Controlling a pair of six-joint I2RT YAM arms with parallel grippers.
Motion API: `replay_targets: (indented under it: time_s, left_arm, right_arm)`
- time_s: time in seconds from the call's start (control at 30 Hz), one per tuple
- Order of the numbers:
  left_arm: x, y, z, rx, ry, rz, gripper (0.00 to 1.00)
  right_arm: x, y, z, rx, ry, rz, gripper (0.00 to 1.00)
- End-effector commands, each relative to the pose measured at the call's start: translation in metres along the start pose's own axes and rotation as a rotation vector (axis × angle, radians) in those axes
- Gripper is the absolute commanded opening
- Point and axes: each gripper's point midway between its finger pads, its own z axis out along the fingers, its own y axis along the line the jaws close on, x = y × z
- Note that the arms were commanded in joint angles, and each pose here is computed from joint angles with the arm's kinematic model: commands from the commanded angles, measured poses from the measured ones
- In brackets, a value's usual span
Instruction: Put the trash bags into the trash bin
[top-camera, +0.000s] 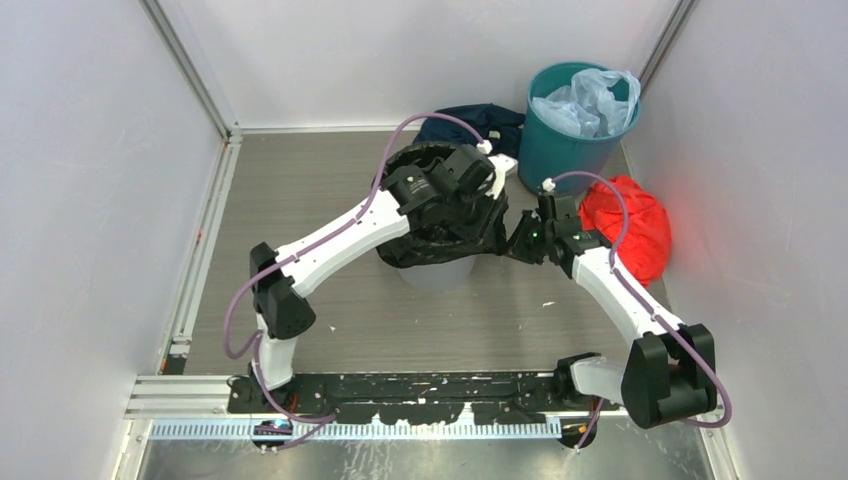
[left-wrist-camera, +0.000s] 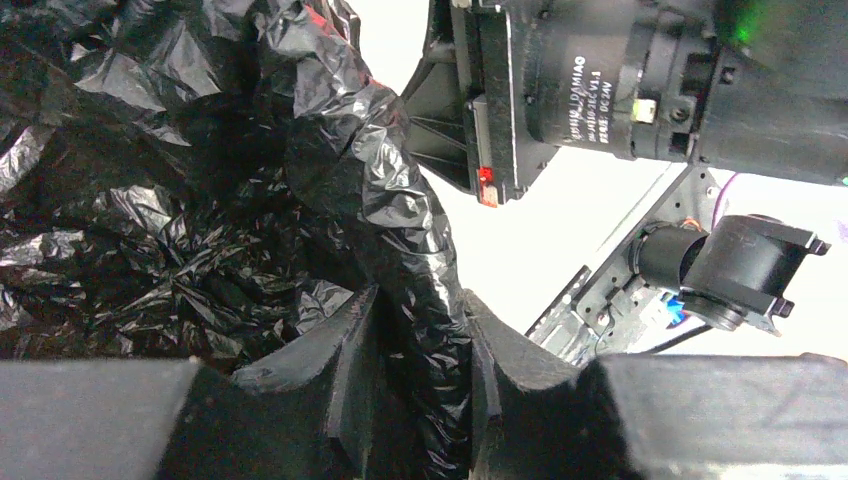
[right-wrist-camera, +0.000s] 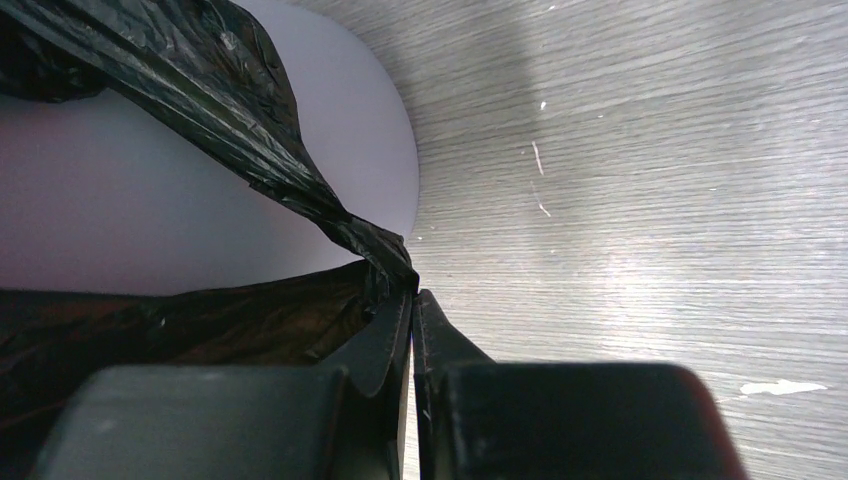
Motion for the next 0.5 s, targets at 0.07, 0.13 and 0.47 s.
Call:
replay_targets:
  time_s: [0.07,0.13,0.47]
  left_arm:
    - [-0.016,-0.005,-0.034,0.017,-0.085,0.019,0.33]
    - [-0.015,-0.005,-0.034,0.016,-0.086,0.019,0.33]
    - [-0.005,-0.006,-0.048,0.039,-0.071,0.057,0.35]
  right_arm:
    - [0.000,0.019,0.011,-0.114,0.016,0.034,0.09]
    - [0.003,0.024,0.013,-0.146,0.035,0.036,0.11]
    - [-0.014,0.025,-0.012,-0.110,-0.030,-0.030,0.38]
